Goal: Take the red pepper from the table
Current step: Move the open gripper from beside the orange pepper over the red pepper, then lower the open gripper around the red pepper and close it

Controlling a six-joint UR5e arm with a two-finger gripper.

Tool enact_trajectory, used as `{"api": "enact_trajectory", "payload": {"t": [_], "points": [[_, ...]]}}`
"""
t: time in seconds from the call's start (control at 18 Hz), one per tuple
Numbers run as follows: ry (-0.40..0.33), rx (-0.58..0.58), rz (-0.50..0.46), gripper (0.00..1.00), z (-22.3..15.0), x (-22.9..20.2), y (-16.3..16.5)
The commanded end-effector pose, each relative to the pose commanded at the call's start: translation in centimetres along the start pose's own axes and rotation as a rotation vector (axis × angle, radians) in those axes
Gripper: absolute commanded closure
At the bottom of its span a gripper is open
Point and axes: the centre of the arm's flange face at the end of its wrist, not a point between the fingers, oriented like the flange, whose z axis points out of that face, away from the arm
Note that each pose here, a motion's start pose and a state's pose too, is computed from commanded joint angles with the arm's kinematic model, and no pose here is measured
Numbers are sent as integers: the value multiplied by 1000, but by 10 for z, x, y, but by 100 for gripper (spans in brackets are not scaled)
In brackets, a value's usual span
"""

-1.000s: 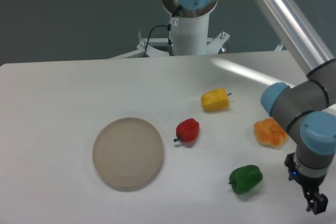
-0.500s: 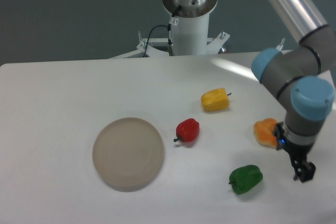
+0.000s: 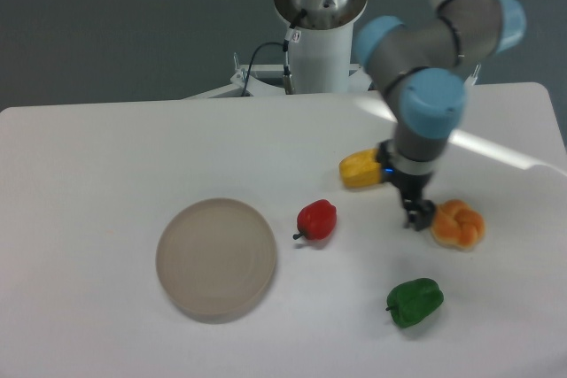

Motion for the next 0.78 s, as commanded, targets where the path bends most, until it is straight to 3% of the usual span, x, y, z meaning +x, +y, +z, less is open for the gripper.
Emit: {"api": "enact_trajectory", "payload": {"t": [0.11,0.28,0.56,0.78], "points": [[9,62,-101,0,12,14,-5],[19,65,-185,0,17,17,0],[31,80,-228,0,20,17,1],[-17,107,-261,0,30,17,6]]}}
